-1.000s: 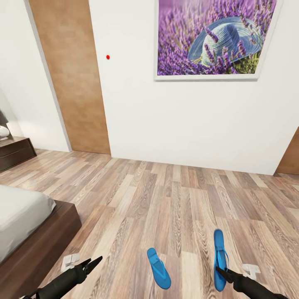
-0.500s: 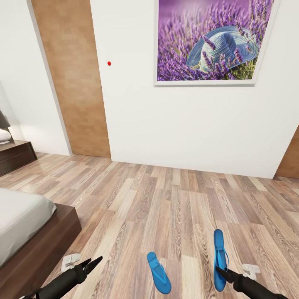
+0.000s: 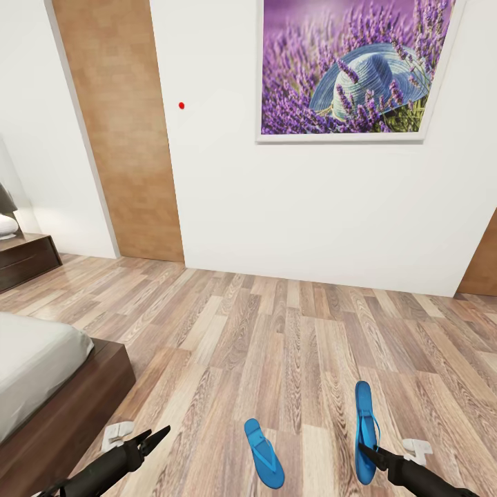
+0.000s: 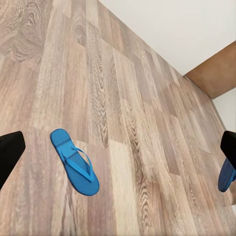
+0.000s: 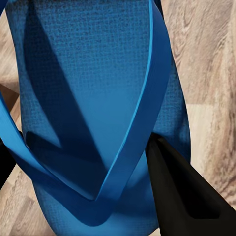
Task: In the bedroom, move the book from the bed onto either nightstand, and place the two sandals side by side next to the bed.
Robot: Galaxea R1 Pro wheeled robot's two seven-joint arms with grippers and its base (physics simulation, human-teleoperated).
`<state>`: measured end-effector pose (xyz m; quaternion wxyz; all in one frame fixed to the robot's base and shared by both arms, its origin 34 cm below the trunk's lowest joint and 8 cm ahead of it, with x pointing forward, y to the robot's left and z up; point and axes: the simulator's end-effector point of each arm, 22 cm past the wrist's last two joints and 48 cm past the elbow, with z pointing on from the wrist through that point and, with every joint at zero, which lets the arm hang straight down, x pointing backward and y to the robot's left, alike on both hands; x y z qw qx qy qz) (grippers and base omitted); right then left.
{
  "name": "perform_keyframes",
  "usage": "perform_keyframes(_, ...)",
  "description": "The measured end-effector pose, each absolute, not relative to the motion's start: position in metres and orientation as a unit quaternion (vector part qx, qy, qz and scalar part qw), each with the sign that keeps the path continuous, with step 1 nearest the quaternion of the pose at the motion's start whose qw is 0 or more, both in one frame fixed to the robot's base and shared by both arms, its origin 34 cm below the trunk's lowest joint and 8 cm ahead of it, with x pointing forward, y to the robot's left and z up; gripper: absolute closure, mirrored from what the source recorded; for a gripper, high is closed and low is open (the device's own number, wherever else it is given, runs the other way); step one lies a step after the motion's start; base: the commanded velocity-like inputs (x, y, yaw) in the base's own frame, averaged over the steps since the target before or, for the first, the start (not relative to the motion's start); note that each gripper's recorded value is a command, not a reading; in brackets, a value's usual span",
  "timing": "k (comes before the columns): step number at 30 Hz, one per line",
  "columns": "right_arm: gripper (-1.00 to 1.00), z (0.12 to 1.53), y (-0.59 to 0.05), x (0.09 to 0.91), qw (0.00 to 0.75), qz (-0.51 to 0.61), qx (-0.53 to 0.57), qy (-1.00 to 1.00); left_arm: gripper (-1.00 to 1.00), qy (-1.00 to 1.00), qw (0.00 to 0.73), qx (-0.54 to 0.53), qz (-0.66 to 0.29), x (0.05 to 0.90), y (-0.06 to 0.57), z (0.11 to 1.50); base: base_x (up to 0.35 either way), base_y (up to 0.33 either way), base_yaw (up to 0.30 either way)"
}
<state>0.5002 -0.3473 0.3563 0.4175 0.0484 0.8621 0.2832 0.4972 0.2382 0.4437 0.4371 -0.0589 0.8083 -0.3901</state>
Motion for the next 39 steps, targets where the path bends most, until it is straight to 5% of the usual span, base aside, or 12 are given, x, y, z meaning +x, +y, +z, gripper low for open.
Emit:
perform_keyframes(18,1.0,0.356,-0.346,0.5001,0.417,0.284,0.048,0.862,-1.0,0.809,0.437,-0.059,-0.39,0.4972,0.2379,0.4433,0.0,-0.016,0.0)
perform_keyframes(39,1.0,0.356,-0.3457,0.5001,0.417,0.284,0.047,0.862,-1.0,0.809,0.436,-0.059,-0.39,0.497,0.2378,0.4431,0.0,-0.201,0.123)
